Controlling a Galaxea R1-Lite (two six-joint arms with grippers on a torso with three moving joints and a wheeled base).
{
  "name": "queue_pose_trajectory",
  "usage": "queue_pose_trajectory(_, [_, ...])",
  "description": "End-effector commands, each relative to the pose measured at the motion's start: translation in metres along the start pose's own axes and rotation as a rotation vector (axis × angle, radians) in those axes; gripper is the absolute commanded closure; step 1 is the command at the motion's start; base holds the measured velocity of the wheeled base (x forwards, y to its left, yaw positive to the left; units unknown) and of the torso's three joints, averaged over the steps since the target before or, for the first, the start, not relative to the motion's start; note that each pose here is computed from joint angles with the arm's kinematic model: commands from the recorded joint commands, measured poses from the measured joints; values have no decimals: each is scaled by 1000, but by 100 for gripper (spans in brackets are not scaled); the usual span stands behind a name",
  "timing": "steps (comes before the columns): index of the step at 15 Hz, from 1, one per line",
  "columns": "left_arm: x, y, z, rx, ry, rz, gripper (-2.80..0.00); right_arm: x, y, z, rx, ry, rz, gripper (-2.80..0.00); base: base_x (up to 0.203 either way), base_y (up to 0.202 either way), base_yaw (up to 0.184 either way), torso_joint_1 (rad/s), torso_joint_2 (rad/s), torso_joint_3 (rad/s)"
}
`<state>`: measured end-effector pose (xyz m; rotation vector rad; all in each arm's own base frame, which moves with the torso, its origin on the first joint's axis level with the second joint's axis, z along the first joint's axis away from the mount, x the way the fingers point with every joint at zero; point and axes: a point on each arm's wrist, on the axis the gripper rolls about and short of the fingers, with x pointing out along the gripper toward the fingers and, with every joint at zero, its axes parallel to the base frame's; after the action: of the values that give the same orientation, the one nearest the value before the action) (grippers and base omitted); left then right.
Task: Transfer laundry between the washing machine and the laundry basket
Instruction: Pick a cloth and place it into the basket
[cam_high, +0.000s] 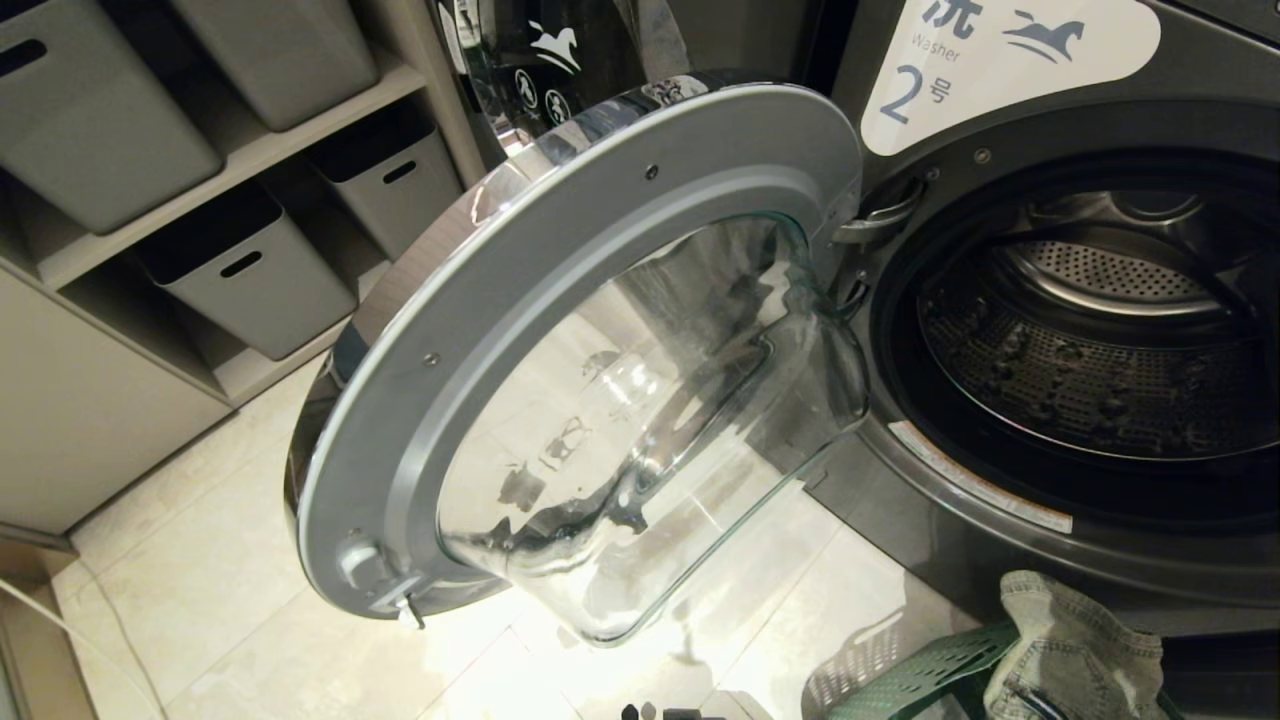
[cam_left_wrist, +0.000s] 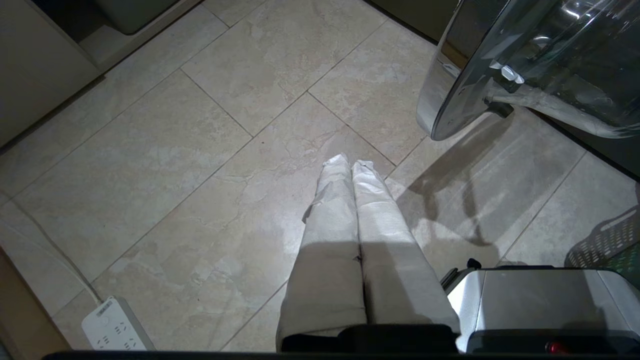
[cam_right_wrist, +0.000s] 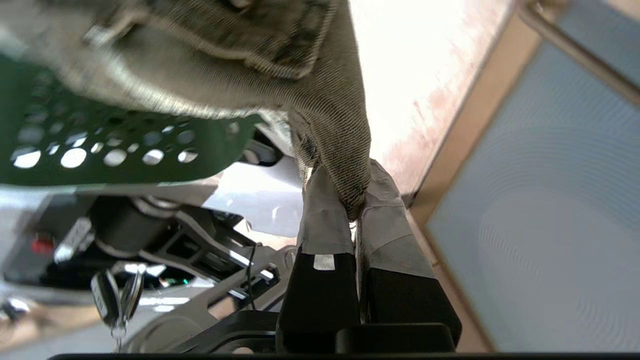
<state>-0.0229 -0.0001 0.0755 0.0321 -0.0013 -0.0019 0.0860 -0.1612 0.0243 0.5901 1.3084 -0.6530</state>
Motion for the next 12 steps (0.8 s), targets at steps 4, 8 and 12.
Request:
queue_pose_trajectory(4, [0, 0, 0, 0, 3, 0, 0, 17, 18, 4, -154, 80, 53, 0, 0, 0, 0, 0, 0, 0])
queue_pose_trajectory(8, [0, 0, 0, 0, 3, 0, 0, 23, 19, 8, -185, 97, 63, 0, 0, 0, 0, 0, 0, 0])
queue_pose_trajectory(12, [0, 0, 0, 0, 3, 0, 0, 22, 21, 6, -204, 98, 73, -280, 0, 0, 0, 0, 0, 0])
